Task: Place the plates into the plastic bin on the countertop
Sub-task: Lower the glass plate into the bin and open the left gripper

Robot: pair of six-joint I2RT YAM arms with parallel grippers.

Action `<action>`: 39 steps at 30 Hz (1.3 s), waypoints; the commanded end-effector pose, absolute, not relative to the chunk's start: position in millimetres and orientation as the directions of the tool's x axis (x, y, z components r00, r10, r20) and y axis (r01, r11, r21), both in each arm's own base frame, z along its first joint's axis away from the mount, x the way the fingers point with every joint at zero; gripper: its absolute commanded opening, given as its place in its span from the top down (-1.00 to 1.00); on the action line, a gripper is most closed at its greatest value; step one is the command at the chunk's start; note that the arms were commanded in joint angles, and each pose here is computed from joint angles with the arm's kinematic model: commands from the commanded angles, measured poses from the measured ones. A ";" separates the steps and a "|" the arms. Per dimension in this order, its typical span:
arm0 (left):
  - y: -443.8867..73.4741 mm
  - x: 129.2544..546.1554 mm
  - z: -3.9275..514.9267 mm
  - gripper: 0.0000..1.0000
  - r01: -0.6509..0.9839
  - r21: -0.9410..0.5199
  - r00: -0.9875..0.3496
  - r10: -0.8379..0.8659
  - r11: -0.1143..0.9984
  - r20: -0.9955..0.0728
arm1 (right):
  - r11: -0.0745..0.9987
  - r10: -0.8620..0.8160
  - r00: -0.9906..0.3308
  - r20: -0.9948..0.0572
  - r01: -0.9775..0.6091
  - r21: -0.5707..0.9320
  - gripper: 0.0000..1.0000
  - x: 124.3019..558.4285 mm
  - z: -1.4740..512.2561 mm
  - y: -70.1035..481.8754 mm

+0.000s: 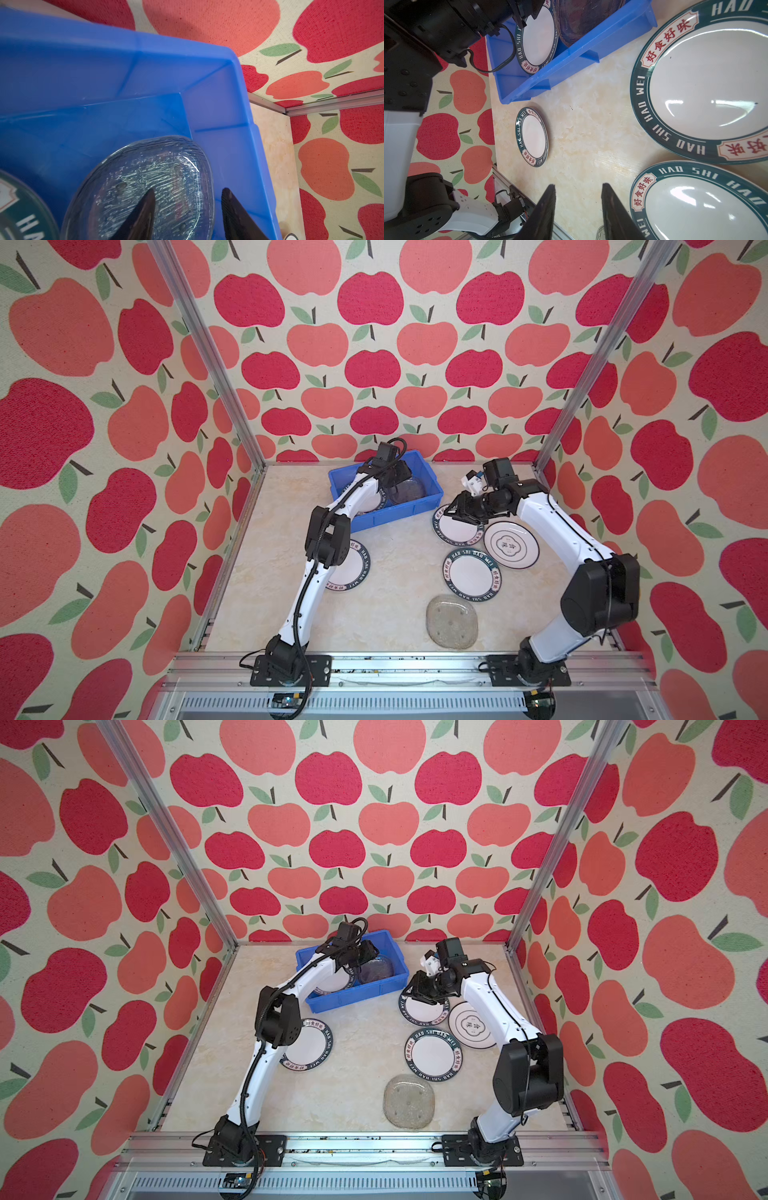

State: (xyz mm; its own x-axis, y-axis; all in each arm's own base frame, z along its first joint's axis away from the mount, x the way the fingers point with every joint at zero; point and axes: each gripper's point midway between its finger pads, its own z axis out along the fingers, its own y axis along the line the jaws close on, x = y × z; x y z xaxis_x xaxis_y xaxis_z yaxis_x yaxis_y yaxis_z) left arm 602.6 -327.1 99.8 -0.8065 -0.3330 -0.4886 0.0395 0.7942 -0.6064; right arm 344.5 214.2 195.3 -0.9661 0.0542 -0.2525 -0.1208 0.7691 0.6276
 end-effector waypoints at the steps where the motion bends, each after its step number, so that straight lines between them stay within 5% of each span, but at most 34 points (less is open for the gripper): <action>1: -326.0 598.5 76.4 -0.06 -0.004 -0.614 -0.834 -0.341 0.789 -0.433 | 0.764 0.047 -0.966 -0.254 -0.129 0.632 0.20 342.4 196.8 212.5; 25: -308.0 568.3 17.0 -0.04 -0.046 -0.556 -0.924 -0.247 0.830 -0.292 | 0.772 0.051 -0.972 -0.231 -0.109 0.626 0.20 349.7 186.2 214.1; 39: -317.5 610.2 127.1 -0.43 0.168 -0.637 -0.839 -0.230 0.752 -0.493 | 0.740 0.072 -0.943 -0.325 -0.168 0.651 0.22 356.8 223.5 218.1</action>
